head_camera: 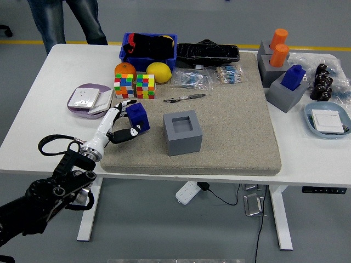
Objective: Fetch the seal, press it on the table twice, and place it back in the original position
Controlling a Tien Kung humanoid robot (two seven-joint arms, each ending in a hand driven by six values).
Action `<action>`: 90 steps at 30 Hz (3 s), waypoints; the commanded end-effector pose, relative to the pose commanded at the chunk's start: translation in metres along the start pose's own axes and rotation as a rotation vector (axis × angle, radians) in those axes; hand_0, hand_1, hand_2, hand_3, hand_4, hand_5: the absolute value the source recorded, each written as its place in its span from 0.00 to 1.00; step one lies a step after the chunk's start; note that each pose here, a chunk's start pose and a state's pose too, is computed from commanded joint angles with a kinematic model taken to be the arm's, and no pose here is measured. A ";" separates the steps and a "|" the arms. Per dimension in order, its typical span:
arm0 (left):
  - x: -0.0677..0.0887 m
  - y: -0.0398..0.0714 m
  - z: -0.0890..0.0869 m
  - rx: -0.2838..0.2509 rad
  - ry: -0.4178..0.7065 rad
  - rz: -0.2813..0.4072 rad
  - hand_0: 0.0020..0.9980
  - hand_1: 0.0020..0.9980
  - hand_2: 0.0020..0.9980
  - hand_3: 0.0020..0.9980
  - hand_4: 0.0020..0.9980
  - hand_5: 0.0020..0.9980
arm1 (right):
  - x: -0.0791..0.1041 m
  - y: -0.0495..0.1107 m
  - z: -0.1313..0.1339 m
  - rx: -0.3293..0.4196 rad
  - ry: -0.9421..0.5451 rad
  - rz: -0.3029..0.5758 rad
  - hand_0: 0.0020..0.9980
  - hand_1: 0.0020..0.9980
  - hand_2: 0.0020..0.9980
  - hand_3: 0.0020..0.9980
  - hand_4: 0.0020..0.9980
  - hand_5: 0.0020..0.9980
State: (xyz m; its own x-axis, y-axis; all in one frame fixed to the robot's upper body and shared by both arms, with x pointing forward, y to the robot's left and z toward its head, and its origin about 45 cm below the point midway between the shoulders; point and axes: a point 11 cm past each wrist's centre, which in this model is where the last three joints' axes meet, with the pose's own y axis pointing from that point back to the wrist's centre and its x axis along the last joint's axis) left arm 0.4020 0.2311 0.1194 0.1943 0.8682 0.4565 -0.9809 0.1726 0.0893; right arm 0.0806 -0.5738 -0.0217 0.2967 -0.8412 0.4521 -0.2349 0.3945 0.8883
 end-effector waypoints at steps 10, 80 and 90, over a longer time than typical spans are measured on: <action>0.003 -0.011 0.063 -0.147 0.019 -0.049 0.83 0.53 0.47 0.86 0.47 0.00 | 0.003 0.001 0.001 -0.002 -0.003 0.008 0.80 0.71 0.69 0.65 0.78 0.54; -0.054 -0.012 0.077 -0.141 -0.136 -0.287 0.83 0.53 0.47 0.86 0.45 0.00 | 0.006 0.001 -0.002 0.006 -0.006 0.010 0.80 0.71 0.69 0.65 0.79 0.54; -0.050 -0.012 0.080 -0.134 -0.157 -0.292 0.83 0.53 0.47 0.87 0.45 0.00 | 0.009 0.002 -0.001 0.005 -0.006 0.017 0.80 0.71 0.69 0.65 0.79 0.54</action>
State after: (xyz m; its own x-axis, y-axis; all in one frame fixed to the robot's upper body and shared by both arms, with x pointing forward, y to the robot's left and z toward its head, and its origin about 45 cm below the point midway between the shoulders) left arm 0.4042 0.1489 0.1662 0.4542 0.6931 0.5598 -0.8729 0.4719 0.1240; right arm 0.0841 -0.5807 -0.0159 0.2871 -0.8364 0.4669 -0.2443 0.4074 0.8800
